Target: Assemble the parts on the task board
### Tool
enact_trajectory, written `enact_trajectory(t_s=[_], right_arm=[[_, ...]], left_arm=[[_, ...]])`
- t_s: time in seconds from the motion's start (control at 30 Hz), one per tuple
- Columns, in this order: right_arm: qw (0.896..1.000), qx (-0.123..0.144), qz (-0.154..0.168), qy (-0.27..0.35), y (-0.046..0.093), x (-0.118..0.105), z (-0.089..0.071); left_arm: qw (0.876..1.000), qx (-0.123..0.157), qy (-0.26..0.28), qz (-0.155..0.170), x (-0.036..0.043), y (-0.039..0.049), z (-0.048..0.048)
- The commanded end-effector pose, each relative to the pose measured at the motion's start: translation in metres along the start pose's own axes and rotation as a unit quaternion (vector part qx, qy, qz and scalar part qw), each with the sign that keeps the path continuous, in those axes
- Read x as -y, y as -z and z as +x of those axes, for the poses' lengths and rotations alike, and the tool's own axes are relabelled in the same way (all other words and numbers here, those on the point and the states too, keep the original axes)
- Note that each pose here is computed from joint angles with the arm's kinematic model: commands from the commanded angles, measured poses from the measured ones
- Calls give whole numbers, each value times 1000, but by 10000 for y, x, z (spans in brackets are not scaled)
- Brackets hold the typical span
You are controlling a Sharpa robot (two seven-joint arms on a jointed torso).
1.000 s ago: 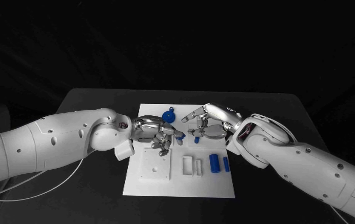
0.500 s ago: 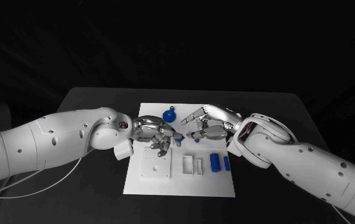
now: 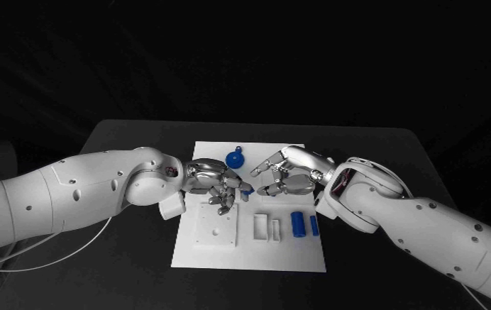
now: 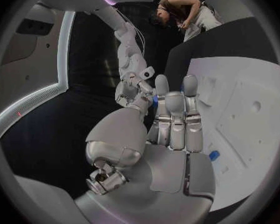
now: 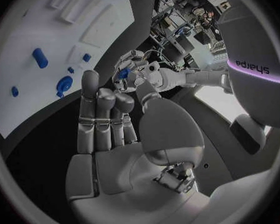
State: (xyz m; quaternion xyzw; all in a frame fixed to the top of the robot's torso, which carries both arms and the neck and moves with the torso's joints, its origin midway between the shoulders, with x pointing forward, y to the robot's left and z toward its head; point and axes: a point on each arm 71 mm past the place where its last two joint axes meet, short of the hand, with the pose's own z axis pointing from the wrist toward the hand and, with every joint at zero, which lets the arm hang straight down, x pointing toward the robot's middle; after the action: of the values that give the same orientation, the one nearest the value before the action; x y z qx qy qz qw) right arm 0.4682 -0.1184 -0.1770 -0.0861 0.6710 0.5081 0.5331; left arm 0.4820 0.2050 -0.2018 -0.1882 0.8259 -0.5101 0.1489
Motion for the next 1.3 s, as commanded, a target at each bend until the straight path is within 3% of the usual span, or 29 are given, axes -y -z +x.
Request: enact_trajectory(t_s=[0.03, 0.63, 1.03, 1.3], right_arm=[[1000, -22, -3, -18, -5, -16, 42], [1000, -13, 0, -11, -63, -15, 101], [999, -30, 2, -12, -60, -14, 184], [1000, -28, 4, -9, -56, -8, 190]], left_arm=[[1000, 11, -9, -3, 12, -7, -9], [1000, 8, -13, -1, 28, -27, 23], [1000, 24, -13, 5, 33, -17, -2], [999, 30, -13, 7, 35, -10, -14]])
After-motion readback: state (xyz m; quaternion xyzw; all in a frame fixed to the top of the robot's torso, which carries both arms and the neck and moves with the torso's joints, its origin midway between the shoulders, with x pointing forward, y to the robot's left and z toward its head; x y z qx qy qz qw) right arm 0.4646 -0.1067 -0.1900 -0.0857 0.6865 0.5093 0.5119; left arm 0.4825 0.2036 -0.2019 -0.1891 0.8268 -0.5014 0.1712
